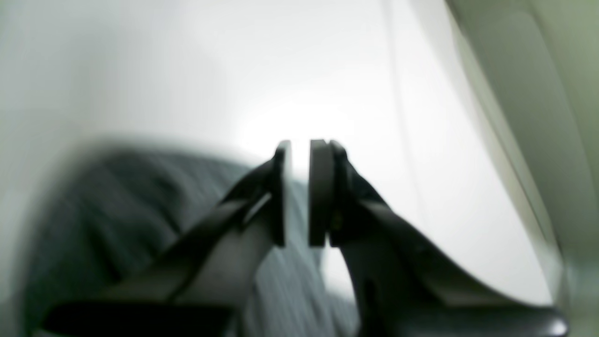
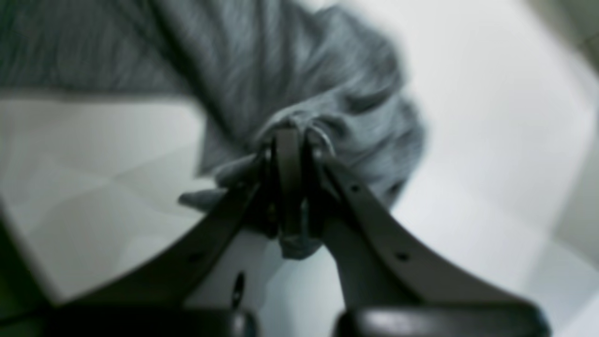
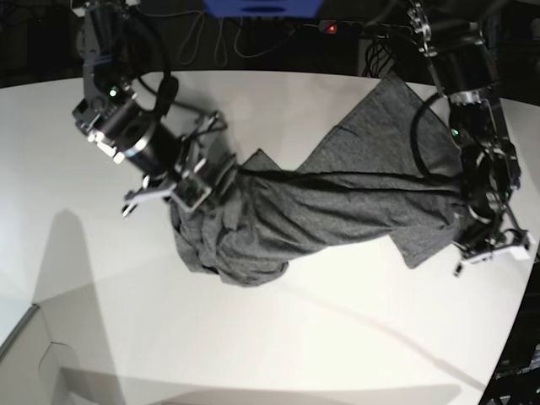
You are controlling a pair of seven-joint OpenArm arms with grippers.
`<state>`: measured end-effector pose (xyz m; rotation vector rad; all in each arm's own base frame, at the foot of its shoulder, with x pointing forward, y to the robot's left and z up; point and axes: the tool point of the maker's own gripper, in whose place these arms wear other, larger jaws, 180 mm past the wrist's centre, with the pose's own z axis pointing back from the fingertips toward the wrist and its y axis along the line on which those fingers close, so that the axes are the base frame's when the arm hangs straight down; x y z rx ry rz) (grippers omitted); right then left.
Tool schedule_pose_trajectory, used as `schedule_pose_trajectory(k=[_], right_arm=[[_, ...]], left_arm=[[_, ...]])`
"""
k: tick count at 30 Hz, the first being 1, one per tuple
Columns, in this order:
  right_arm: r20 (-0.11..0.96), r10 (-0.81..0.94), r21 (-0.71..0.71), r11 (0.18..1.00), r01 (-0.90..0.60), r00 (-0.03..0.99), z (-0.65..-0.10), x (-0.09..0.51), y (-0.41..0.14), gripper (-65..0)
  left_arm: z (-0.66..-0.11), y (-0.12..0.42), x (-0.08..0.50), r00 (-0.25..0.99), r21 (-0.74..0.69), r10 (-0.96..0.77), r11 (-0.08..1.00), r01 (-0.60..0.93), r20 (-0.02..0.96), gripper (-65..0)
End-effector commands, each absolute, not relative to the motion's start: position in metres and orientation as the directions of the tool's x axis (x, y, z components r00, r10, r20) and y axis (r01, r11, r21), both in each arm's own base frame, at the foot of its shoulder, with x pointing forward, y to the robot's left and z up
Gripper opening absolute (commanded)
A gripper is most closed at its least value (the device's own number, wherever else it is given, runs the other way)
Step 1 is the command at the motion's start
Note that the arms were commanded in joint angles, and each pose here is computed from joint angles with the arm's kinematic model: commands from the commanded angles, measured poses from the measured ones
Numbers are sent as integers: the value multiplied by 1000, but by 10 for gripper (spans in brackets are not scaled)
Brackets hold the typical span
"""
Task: Layout the t-shirt on the table in an organized manner, then fold the t-shirt properly
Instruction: 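Lift the shirt with both grippers and stretch it between them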
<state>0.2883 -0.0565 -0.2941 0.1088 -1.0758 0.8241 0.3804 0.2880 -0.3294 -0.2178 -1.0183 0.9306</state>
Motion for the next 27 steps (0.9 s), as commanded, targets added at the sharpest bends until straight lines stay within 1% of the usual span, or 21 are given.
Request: schedule_pose_trajectory(k=[1, 4, 5, 8, 11, 14, 17, 20, 22, 25, 27], right_arm=[[838, 523, -329, 713, -619, 157, -273, 300, -57, -650], [843, 525, -375, 727, -576, 114, -253, 321, -67, -650], [845, 525, -387, 732, -560, 102, -246, 327, -71, -650], [849, 524, -409, 738, -537, 73, -233, 338, -74, -650], [850, 525, -425, 736, -527, 48, -223, 345, -73, -650], [852, 522, -429, 737, -523, 36, -218, 348, -72, -650], [853, 522, -441, 736, -513, 15, -210, 352, -72, -650], [854, 520, -452, 739, -500, -4, -202, 355, -74, -650], [852, 524, -460, 737, -496, -13, -199, 356, -74, -650], [828, 561, -496, 715, -493, -19, -199, 358, -83, -650], [818, 574, -504, 706, -497, -15, -201, 356, -85, -650]], left_arm=[[-314, 286, 382, 180, -566, 739, 627, -535, 649, -583], [-328, 244, 365, 264, -598, 776, 616, -513, 573, -583], [-338, 225, 357, 300, -612, 794, 602, -514, 529, -583], [-365, 188, 336, 399, -600, 794, 608, -519, 459, -583], [-391, 152, 315, 513, -563, 748, 659, -499, 420, -584], [-415, 140, 300, 606, -500, 685, 721, -481, 405, -584], [-442, 154, 286, 670, -391, 621, 781, -487, 406, -584], [-454, 183, 279, 690, -302, 585, 811, -501, 425, -584], [-453, 204, 279, 692, -259, 563, 825, -502, 453, -584], [-438, 244, 290, 644, -197, 512, 845, -497, 568, -584], [-428, 264, 297, 616, -163, 476, 854, -494, 628, -584]])
